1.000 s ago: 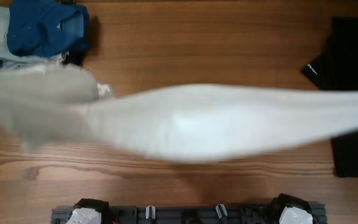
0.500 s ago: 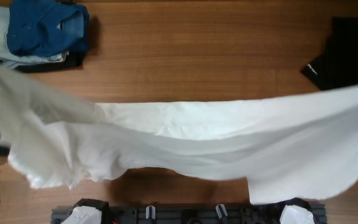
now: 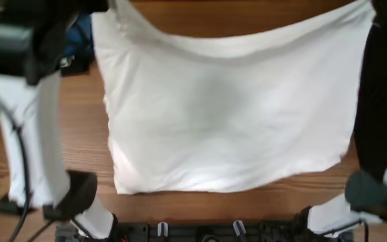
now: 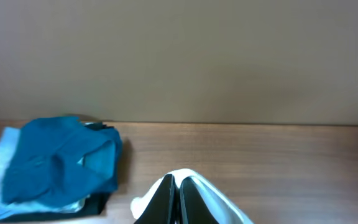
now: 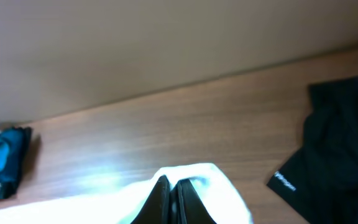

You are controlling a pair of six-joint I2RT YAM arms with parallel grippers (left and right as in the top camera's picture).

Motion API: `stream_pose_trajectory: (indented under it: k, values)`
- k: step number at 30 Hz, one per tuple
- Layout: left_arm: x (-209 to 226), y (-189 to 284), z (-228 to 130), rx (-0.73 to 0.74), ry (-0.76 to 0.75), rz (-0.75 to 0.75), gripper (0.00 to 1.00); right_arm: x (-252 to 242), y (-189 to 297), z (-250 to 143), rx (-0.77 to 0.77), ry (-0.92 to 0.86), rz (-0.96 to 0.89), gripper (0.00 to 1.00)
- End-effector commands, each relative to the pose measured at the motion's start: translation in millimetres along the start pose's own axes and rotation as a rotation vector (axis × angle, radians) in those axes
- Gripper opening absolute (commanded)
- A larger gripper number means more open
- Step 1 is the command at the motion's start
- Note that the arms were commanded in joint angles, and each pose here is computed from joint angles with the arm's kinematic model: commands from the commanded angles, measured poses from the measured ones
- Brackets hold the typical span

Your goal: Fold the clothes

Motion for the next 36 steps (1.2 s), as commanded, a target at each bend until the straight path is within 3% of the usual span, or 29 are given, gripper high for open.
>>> stream_pose_trajectory:
  k: [1, 10, 15, 26, 36]
  values:
    - [-7, -59, -7, 0.040, -0.018, 0.001, 0.04, -6, -71, -4, 0.080, 0.018, 0.075, 0.04]
    - [-17, -196, -30, 0.015, -0.016, -0.004, 0.04, -20, -223, -15, 0.055, 0.043, 0.076, 0.04]
    - [-22, -240, -42, -0.019, -0.015, -0.018, 0.04, -27, -270, -33, 0.075, 0.048, 0.046, 0.04]
    - [-13, -240, -90, 0.250, -0.046, 0.044, 0.04, -30, -266, -55, 0.206, 0.009, 0.037, 0.04]
    - [9, -196, -146, 0.675, -0.014, 0.176, 0.04, -42, -239, -90, 0.446, -0.040, 0.026, 0.04]
Point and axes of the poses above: each gripper's point midway between its finger pads, its own y axis back along the fingers, its own x axis along the line the jaws close on, z = x × y, the point moved 8 cm from there along y, back along the fingers, and after that the axes turned 7 degrees about y, right-handed, at the moved point
